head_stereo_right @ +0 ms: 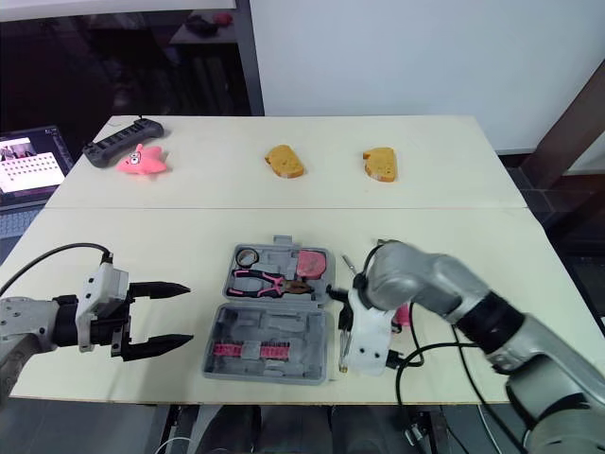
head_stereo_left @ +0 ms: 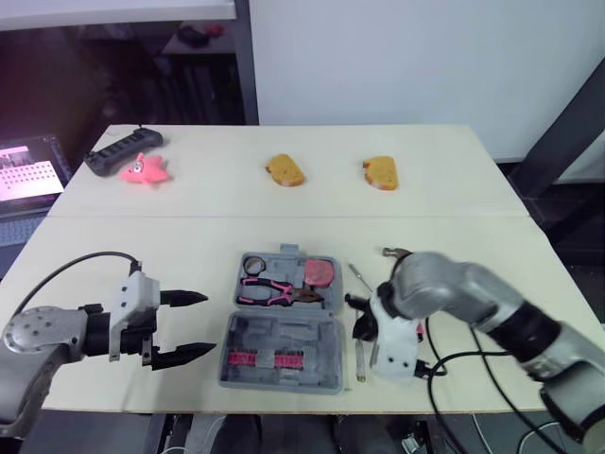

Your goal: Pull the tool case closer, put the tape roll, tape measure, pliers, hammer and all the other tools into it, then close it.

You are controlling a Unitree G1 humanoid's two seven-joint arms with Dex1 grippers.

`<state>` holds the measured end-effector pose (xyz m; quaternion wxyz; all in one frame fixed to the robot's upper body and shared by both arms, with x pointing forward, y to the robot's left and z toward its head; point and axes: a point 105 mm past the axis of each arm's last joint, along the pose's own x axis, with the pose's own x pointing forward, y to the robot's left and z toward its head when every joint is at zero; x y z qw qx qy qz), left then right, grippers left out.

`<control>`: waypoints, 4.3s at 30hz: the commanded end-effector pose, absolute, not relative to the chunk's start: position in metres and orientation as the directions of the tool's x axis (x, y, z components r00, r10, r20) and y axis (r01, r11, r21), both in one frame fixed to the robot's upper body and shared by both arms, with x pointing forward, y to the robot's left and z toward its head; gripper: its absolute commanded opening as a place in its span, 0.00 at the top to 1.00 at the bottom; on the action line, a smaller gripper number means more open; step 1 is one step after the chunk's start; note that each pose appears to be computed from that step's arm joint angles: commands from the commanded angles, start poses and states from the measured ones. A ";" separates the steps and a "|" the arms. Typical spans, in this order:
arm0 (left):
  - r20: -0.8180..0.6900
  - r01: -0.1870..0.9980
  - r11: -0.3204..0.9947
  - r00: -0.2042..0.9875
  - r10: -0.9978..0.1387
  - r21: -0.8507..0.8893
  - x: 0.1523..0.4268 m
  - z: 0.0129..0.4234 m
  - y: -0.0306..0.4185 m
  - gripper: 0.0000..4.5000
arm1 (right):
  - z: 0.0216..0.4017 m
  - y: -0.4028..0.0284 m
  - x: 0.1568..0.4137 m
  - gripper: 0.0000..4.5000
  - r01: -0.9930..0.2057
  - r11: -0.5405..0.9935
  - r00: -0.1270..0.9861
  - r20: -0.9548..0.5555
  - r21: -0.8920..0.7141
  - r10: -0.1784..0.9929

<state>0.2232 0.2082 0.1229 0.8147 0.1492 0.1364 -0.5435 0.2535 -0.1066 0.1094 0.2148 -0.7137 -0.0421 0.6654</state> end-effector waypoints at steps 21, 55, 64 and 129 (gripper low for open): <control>-0.387 0.935 0.335 0.352 -0.852 0.114 0.224 0.120 0.209 0.00 | 0.080 -0.148 0.205 0.98 -0.646 0.737 0.388 -0.746 0.198 0.541; -0.392 0.947 0.301 0.321 -0.862 0.112 0.226 0.124 0.205 0.00 | 0.078 -0.134 0.200 0.01 -0.508 0.859 0.643 -0.637 0.060 0.425; -0.389 0.951 0.289 0.307 -0.868 0.107 0.231 0.124 0.202 0.00 | 0.071 -0.141 0.189 0.01 -0.488 0.866 0.793 -0.468 -0.106 0.390; -0.433 0.944 0.300 0.329 -0.839 0.137 0.245 0.128 0.225 0.00 | 0.134 -0.008 0.256 1.00 -0.967 0.132 0.252 -0.725 -0.219 0.641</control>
